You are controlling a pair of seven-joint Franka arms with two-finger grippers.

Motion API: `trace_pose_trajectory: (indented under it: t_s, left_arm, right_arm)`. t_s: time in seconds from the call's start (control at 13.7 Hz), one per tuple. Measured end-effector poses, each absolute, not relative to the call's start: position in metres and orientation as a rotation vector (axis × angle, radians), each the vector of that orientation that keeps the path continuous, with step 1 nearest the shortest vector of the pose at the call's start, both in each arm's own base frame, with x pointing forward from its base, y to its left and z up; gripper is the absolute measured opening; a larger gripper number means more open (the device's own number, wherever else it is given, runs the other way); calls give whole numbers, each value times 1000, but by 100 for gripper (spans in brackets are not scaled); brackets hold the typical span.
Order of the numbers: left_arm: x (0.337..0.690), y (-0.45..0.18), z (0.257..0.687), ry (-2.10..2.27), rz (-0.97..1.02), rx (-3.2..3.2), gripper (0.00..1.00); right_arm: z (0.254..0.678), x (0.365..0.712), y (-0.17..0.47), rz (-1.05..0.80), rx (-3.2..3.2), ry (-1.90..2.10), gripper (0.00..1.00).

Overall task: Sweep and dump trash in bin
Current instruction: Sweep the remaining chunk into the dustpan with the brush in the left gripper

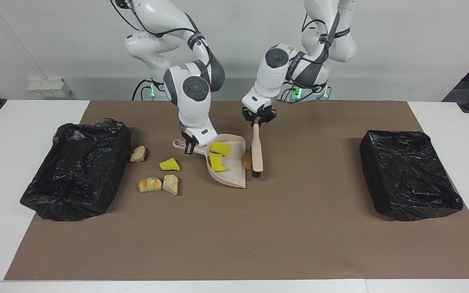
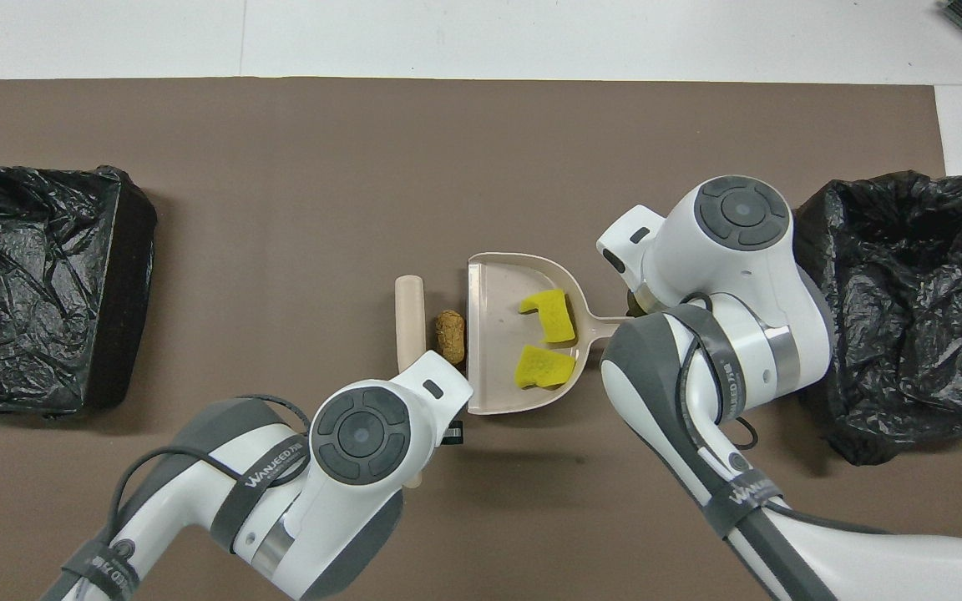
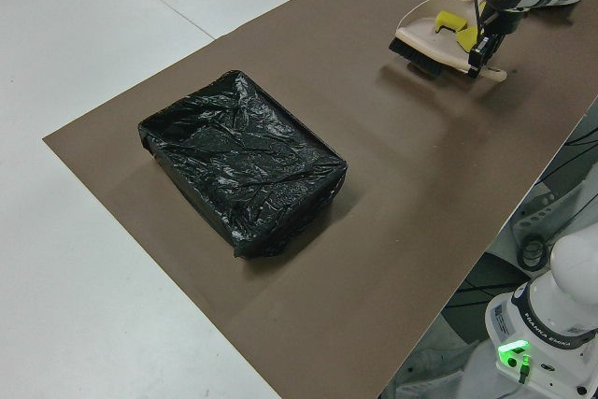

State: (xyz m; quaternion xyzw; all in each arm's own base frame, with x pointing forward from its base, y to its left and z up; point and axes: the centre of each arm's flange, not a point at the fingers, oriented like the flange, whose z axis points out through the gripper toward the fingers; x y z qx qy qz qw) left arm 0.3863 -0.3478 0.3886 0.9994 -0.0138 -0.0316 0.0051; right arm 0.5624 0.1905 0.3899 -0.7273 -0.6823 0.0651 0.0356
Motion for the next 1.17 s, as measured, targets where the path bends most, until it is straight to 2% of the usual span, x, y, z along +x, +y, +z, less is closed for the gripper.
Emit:
trace_pose_trajectory:
  t_s: [0.36,0.58,1.17]
  left_arm:
    - [407,-308,371,-55,-134,3138,26]
    - [405,-318,355,-61,-119,3077,26]
    - [351,-390,355,-216,-170,2963,26]
  right_arm:
    - [384,549,194,283,-2210,-2202,33]
    - [386,541,203,305,-2194,-2261,33]
    - [387,534,211,309,-2216,-2250,33]
